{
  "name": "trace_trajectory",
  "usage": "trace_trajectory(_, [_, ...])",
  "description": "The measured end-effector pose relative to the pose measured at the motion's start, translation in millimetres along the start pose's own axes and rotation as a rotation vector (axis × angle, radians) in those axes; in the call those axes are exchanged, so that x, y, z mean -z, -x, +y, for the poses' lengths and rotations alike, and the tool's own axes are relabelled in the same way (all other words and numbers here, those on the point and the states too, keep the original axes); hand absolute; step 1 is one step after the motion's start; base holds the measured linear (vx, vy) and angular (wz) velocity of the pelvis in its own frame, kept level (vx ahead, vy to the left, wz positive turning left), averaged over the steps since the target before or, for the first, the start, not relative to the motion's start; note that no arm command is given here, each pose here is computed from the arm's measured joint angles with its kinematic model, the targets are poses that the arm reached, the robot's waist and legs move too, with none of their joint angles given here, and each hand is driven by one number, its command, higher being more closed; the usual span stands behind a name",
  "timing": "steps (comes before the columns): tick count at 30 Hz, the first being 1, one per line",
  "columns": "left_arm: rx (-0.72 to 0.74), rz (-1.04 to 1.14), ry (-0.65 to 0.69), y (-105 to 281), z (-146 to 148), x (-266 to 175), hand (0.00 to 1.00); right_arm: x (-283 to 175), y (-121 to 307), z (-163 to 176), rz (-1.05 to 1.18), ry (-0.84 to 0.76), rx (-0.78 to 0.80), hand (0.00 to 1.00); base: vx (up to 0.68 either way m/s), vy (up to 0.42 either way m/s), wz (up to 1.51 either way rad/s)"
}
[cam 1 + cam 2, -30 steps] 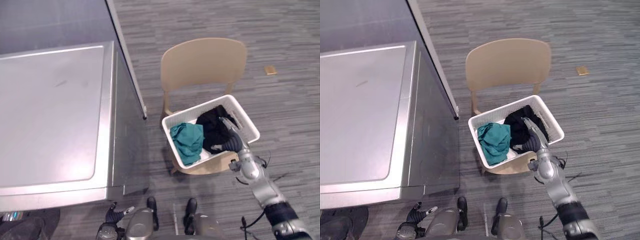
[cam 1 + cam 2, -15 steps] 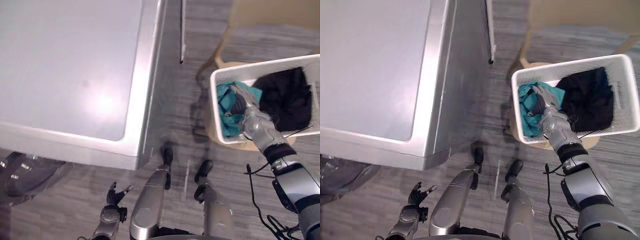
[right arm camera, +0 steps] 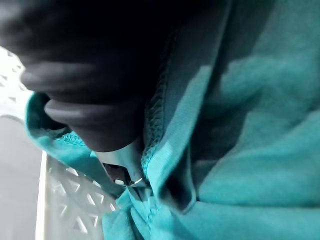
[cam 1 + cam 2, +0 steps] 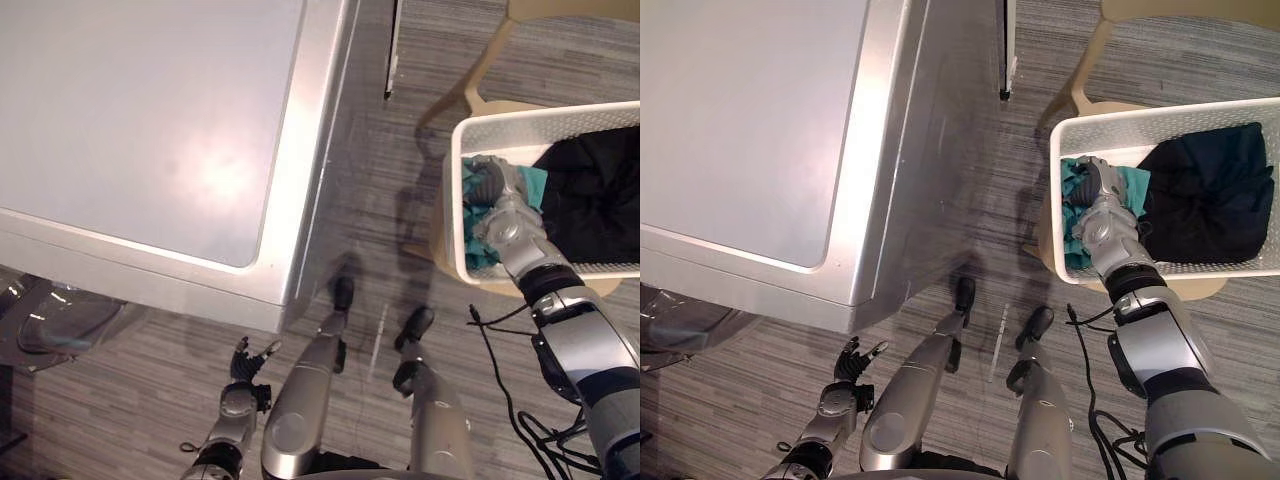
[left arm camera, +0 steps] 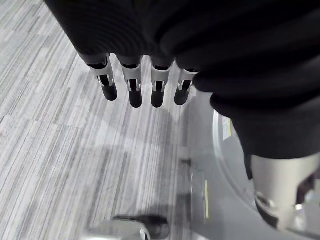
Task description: Pick up the laundry basket with both hands and put the clothes into the washing machine.
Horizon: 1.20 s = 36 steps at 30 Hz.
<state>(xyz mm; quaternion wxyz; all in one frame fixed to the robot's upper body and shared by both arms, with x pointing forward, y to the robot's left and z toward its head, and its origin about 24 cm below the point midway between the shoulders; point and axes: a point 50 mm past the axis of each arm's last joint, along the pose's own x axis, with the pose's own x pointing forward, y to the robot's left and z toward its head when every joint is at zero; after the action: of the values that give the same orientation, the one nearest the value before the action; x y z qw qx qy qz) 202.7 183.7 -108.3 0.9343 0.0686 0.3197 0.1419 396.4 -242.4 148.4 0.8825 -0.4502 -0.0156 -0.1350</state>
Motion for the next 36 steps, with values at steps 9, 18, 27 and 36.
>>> trace_trajectory(9, [0.001,-0.024,0.003,0.8,3.0,-5.8,0.00,-18.3,31.1,-28.5,-0.187,-0.345,0.181,1.00,0.01,-0.002,0.03])
trace_trajectory(18, [-0.032,0.130,-0.006,18.8,29.6,42.9,0.00,-24.8,126.0,32.7,-0.235,-0.907,0.047,1.00,0.08,-0.003,-0.08])
trace_trajectory(27, [-0.119,0.311,0.047,51.1,54.6,97.4,0.00,-43.8,171.7,56.4,-0.296,-1.313,-0.151,1.00,0.02,0.021,-0.25])
trace_trajectory(36, [-0.114,0.155,0.069,32.0,51.0,59.0,0.00,-64.4,173.9,61.8,-0.391,-1.290,-0.226,1.00,-0.10,-0.104,1.00])
